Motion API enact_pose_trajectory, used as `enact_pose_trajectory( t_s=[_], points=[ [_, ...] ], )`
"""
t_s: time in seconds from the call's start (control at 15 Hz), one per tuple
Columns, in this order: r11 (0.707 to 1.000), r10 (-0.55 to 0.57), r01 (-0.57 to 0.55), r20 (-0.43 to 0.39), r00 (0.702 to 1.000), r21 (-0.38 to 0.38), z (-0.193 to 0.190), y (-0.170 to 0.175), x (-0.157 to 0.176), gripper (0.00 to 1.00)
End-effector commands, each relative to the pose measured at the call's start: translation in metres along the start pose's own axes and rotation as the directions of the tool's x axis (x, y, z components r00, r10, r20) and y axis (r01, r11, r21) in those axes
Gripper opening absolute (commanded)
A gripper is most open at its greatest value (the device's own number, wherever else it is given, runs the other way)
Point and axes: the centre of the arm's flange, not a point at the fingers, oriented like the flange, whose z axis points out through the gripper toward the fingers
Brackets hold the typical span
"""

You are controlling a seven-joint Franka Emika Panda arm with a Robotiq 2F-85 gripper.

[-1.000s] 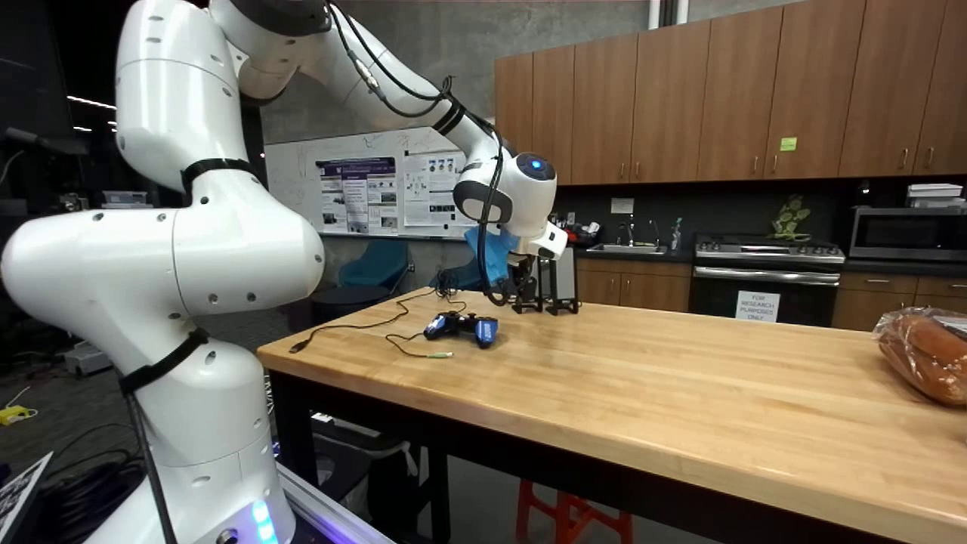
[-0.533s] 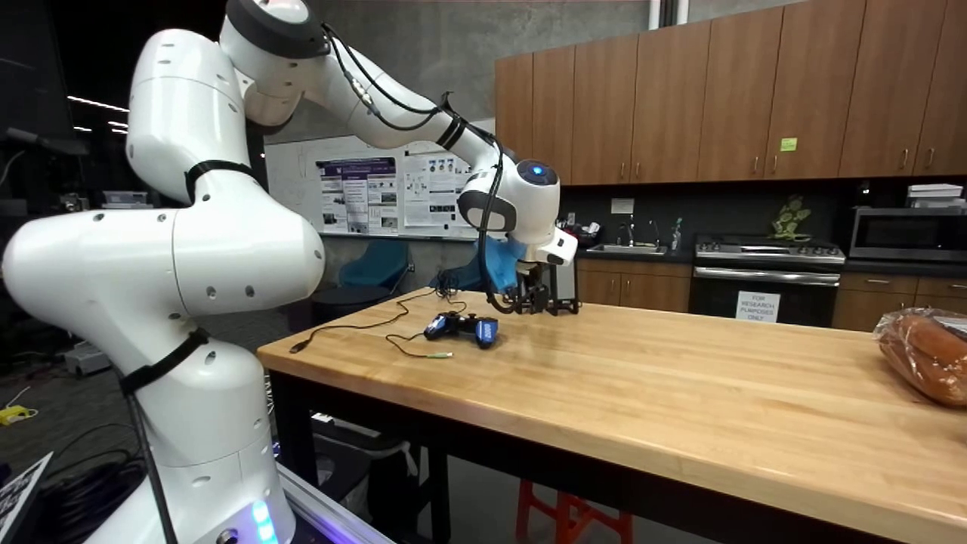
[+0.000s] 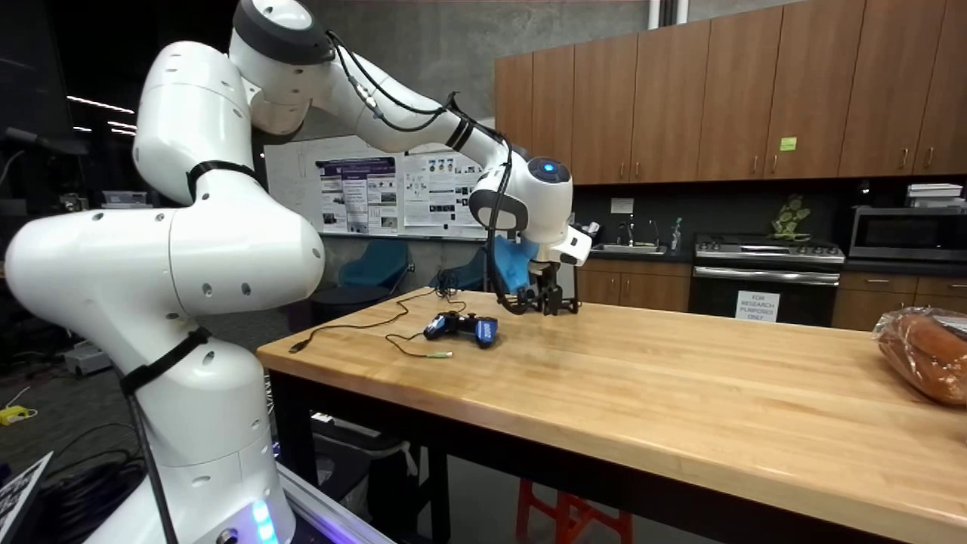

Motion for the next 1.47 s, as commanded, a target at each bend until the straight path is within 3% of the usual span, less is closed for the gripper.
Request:
enact_pose_trajectory(
  t_s=[0.0, 0.87, 1.4],
  points=[
    [1.0, -0.001, 0.001, 0.0, 1.0, 0.0, 0.0, -0.0004, 0.0001, 1.0],
    [1.0, -0.003, 0.003, -0.001, 1.0, -0.006, 0.0015, -0.0004, 0.0007, 1.0],
    [0.992, 0.08, -0.077, -0.02, 0.997, 0.099, 0.0084, -0.0055, -0.0018, 1.0]
  ],
)
